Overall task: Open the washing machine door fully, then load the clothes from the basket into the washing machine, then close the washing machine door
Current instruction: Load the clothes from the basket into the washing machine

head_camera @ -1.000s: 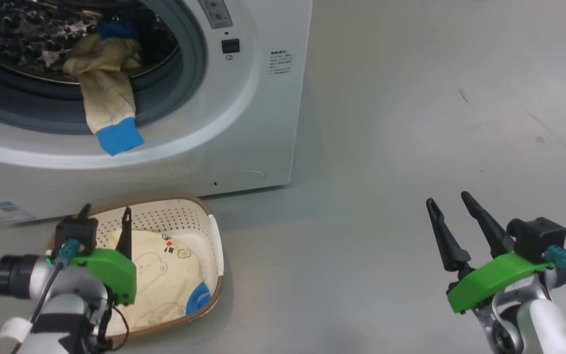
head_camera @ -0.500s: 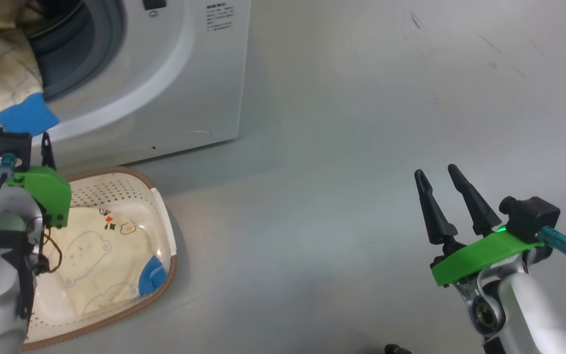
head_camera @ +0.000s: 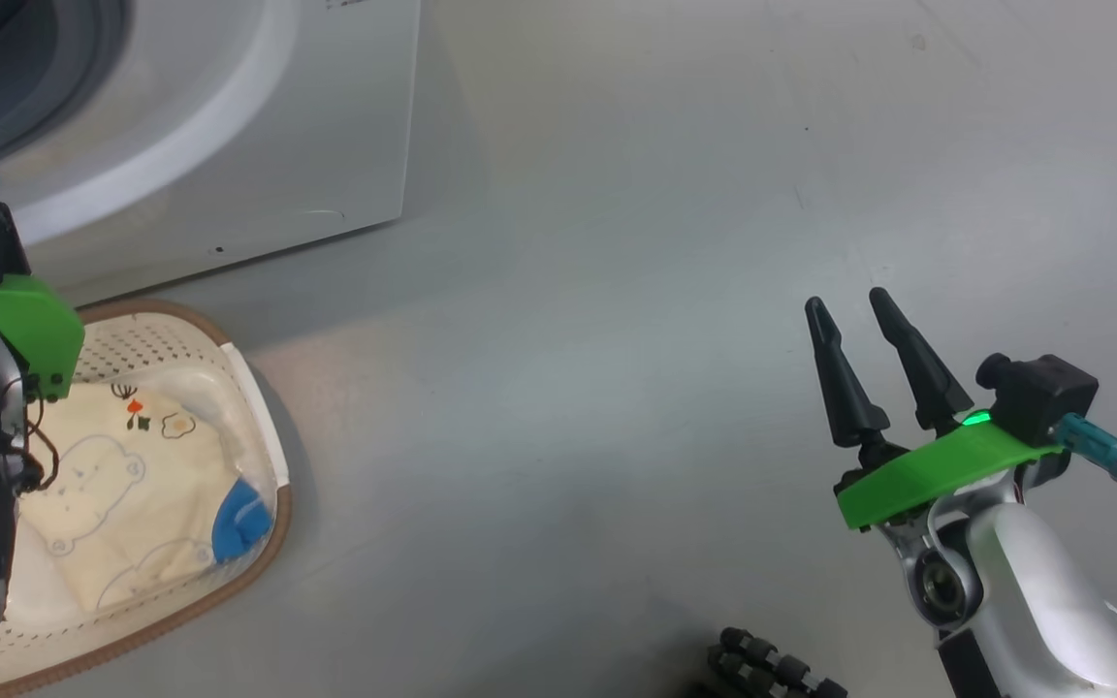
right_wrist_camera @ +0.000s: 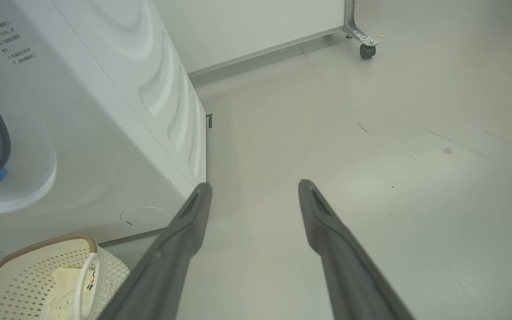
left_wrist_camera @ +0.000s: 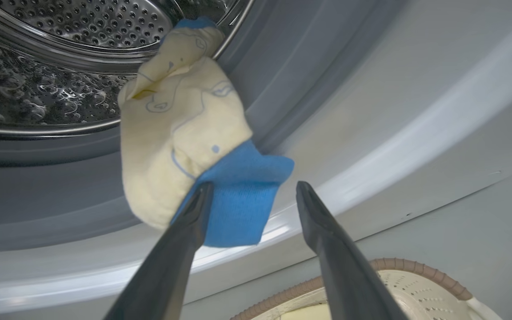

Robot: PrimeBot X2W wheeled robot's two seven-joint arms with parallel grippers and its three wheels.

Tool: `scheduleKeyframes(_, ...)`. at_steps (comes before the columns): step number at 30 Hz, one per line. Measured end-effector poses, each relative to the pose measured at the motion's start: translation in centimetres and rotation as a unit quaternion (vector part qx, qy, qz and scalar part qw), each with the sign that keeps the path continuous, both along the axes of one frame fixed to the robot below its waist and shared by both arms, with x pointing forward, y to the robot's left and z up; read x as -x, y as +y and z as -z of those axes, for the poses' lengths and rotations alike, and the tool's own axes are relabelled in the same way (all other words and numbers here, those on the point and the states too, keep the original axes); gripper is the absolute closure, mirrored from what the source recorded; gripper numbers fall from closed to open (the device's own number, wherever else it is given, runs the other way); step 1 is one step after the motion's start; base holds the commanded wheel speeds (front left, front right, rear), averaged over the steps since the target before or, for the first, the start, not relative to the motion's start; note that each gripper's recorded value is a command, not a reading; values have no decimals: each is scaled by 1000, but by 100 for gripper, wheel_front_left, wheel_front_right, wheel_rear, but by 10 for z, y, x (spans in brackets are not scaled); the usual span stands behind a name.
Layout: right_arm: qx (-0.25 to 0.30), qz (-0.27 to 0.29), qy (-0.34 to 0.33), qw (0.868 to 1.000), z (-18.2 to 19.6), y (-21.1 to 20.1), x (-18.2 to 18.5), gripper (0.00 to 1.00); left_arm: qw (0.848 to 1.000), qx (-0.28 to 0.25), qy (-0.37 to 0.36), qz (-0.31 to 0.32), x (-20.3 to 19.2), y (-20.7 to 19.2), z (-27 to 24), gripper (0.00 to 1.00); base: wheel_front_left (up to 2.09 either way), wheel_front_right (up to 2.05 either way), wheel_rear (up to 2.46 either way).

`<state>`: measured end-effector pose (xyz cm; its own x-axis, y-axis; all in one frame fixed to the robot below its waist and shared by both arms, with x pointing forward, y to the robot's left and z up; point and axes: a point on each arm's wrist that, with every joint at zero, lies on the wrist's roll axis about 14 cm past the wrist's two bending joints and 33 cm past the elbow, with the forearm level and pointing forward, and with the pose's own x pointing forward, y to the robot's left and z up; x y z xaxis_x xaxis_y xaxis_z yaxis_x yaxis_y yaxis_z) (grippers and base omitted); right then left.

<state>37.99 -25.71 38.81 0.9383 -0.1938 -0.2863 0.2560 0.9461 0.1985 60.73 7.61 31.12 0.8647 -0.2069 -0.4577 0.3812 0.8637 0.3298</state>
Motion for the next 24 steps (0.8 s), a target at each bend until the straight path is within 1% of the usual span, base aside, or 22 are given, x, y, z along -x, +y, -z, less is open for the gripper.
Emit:
scheduleKeyframes(11,-7,-8,-9,1000,-2,6,-6,0,999,-2,-52,-8,-8,10,-14,0,0,0,0)
scheduleKeyframes(19,-8,-12,-12,1000,-5,9,-7,0,999,-12,-45,-13,-9,15,-13,0,0,0,0)
scheduleKeyframes(20,-8,-12,-13,1000,-5,9,-7,0,999,-13,-42,-14,-10,15,-12,25,0,0,0)
scheduleKeyframes(22,-7,-11,-13,1000,-6,8,-6,0,999,-13,-39,-15,-11,15,-12,100,0,0,0)
scheduleKeyframes(24,-6,-10,-14,1000,-6,8,-6,0,999,-11,-33,-15,-11,14,-10,100,0,0,0)
